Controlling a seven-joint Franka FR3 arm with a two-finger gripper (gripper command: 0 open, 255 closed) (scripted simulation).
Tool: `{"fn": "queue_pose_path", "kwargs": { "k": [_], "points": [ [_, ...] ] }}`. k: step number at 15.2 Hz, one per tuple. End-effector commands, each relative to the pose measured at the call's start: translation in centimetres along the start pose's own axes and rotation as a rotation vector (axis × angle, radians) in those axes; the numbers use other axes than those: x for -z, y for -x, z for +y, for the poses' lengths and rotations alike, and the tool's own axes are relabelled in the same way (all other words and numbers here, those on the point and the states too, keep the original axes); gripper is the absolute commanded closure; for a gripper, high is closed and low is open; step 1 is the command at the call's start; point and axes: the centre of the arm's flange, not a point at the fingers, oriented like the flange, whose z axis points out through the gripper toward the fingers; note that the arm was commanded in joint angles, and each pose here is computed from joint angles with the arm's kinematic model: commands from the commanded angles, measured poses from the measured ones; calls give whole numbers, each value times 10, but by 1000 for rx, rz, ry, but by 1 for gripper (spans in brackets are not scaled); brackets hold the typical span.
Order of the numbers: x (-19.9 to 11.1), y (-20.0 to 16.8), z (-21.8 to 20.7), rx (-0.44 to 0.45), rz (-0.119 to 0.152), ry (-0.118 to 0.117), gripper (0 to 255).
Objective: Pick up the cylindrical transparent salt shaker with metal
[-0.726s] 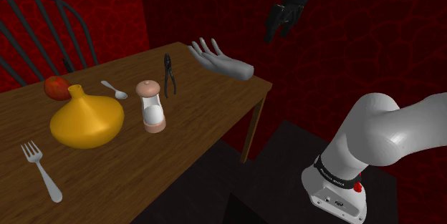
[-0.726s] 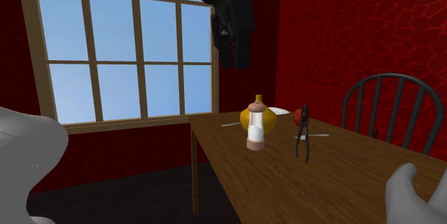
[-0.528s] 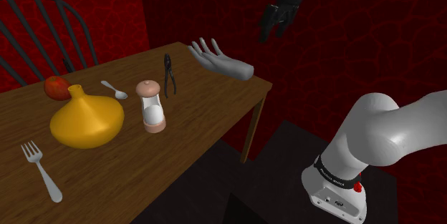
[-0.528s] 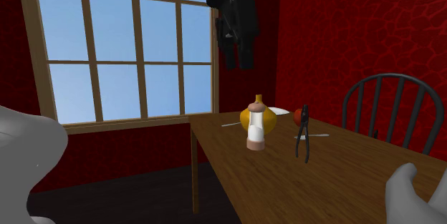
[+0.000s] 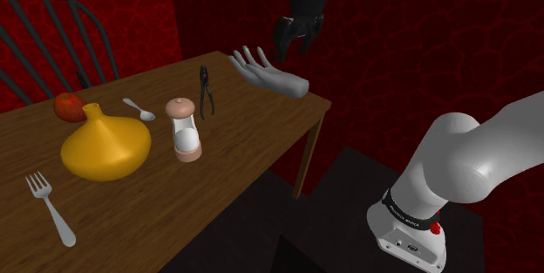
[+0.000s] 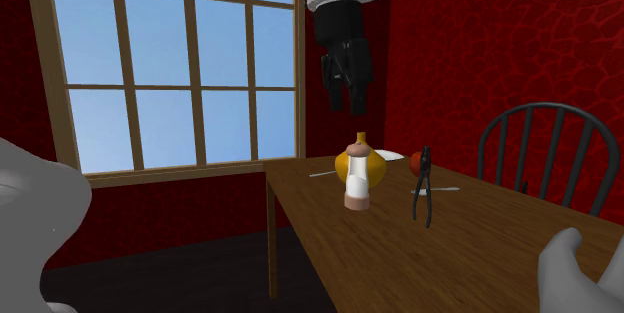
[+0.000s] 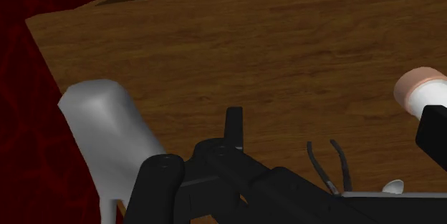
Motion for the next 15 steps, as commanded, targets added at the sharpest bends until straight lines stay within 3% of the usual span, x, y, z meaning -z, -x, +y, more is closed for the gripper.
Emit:
{"fn": "queue_pose_path", "kwargs": {
  "k": [1,15],
  "points": [
    [-11,-15,-24,3,-6,-1,0],
    [-76,-110,-172,29,-49,-2,0]
  ]
}}
